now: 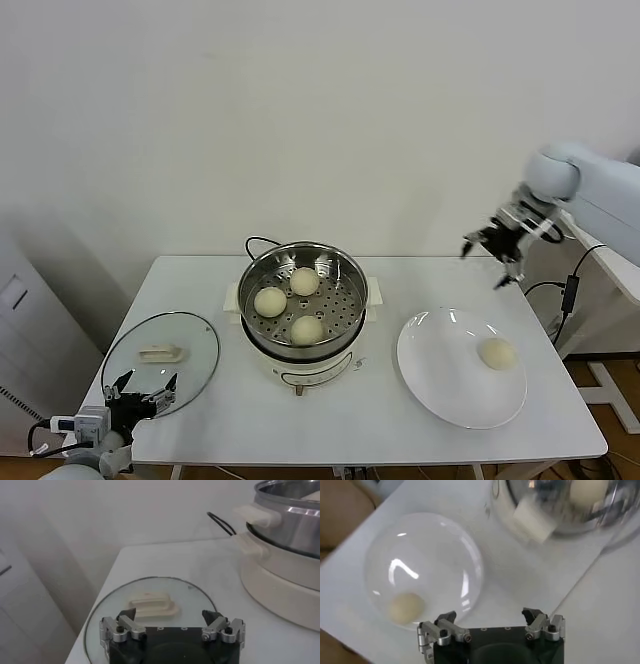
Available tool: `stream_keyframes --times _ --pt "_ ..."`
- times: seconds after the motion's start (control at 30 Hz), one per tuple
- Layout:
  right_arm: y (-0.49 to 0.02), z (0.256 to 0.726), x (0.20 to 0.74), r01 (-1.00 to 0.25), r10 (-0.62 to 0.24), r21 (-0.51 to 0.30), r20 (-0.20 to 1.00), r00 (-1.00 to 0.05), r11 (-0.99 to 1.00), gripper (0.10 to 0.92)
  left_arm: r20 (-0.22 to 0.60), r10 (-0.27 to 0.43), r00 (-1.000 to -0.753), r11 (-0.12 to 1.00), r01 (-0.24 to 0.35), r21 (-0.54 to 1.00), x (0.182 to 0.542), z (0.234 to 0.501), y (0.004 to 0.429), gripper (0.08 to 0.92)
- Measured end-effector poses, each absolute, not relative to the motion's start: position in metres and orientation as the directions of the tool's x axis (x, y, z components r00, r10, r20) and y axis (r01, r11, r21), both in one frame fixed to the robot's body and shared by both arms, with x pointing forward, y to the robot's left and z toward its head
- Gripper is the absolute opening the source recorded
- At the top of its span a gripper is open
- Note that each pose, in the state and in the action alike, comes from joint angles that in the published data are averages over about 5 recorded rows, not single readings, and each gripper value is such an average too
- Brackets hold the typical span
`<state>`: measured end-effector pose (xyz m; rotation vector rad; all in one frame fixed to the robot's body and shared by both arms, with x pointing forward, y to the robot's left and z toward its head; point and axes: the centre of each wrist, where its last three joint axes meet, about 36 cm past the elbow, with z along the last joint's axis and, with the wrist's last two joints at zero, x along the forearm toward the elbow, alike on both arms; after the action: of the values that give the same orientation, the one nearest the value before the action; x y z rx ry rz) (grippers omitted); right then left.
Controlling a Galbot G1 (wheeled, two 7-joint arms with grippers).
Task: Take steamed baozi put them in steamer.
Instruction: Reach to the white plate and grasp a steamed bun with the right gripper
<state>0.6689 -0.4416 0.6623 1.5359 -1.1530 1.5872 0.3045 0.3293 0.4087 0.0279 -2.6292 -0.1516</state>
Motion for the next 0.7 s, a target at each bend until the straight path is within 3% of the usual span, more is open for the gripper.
stream_keyframes --times 0.3,0.7 --pt "-0.491 0.607 0.642 -0.963 -0.121 -0.109 0.989 -0.081 -0.248 0.823 0.482 -0.048 -0.875 0.994 0.007 0.113 0.305 0.410 0.329 0.823" --pt "-0.506 0.538 0.628 -0.981 -0.136 -0.092 0.988 -0.069 -0.170 0.823 0.484 -0.050 -0.873 0.993 0.006 0.114 0.305 0.409 0.330 0.823"
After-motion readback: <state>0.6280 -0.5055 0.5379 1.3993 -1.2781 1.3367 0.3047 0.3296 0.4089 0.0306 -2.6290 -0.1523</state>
